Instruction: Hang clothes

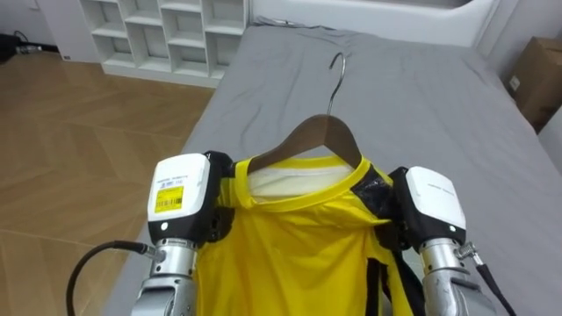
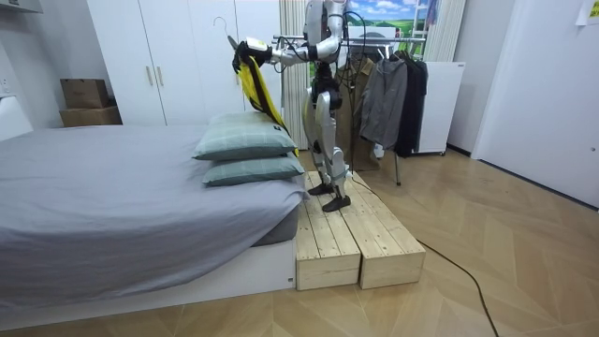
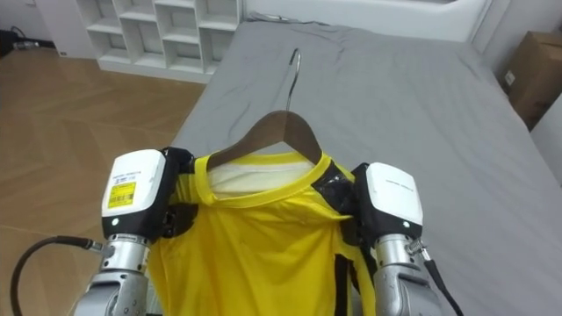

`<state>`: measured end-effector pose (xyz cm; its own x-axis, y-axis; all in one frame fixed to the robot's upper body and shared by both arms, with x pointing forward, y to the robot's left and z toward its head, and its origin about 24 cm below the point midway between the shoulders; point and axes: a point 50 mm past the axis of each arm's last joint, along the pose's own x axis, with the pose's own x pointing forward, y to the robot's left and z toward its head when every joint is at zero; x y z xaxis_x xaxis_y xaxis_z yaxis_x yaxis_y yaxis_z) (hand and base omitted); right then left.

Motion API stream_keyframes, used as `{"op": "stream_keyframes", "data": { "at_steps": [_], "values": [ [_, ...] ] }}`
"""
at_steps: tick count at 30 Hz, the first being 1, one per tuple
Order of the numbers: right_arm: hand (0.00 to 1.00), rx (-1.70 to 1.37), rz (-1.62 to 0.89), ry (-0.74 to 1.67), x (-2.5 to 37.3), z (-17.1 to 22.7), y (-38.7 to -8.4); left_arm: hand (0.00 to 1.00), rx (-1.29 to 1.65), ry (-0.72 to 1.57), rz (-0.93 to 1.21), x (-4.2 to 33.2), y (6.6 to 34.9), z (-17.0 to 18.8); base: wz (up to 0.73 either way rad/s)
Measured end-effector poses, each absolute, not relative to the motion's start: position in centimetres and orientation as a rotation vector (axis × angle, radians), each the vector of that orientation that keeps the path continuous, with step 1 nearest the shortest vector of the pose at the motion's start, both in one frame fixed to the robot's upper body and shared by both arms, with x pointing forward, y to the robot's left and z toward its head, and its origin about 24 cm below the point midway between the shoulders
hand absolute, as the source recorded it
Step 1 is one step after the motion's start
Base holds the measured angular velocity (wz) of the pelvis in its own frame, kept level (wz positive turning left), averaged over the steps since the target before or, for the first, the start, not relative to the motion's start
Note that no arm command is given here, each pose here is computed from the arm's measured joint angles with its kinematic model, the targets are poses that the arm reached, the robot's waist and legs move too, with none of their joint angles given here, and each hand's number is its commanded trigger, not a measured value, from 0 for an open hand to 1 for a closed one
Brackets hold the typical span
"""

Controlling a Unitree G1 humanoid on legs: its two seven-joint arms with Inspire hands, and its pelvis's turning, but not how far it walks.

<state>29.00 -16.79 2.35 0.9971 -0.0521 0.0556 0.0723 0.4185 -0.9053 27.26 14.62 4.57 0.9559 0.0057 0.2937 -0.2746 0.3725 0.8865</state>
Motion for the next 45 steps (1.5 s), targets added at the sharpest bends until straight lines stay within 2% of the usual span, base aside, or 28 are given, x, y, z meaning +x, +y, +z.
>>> {"op": "stream_keyframes", "data": {
  "at_steps": [26, 29, 32, 36, 45],
  "values": [
    [1.00, -1.120, -0.036, 0.000, 28.5, 1.3, -16.4, 0.00, 1.087, -0.292, 0.169, 27.1, 13.3, 5.1, 0.02],
    [1.00, -1.115, -0.033, 0.034, 27.9, 0.4, -16.9, 0.00, 1.072, -0.271, 0.160, 26.7, 13.4, 4.5, -0.17],
    [1.00, -1.139, -0.003, 0.014, 27.6, 0.0, -16.4, 0.00, 1.075, -0.245, 0.209, 26.7, 15.2, 4.5, -0.37],
    [1.00, -1.154, -0.024, 0.106, 26.3, -1.4, -18.0, 0.00, 1.051, -0.219, 0.194, 26.3, 15.0, 3.8, 0.23],
    [1.00, -1.142, -0.021, 0.131, 26.1, -1.6, -18.3, 0.00, 1.067, -0.205, 0.218, 26.3, 15.8, 4.0, 0.15]
  ]
}}
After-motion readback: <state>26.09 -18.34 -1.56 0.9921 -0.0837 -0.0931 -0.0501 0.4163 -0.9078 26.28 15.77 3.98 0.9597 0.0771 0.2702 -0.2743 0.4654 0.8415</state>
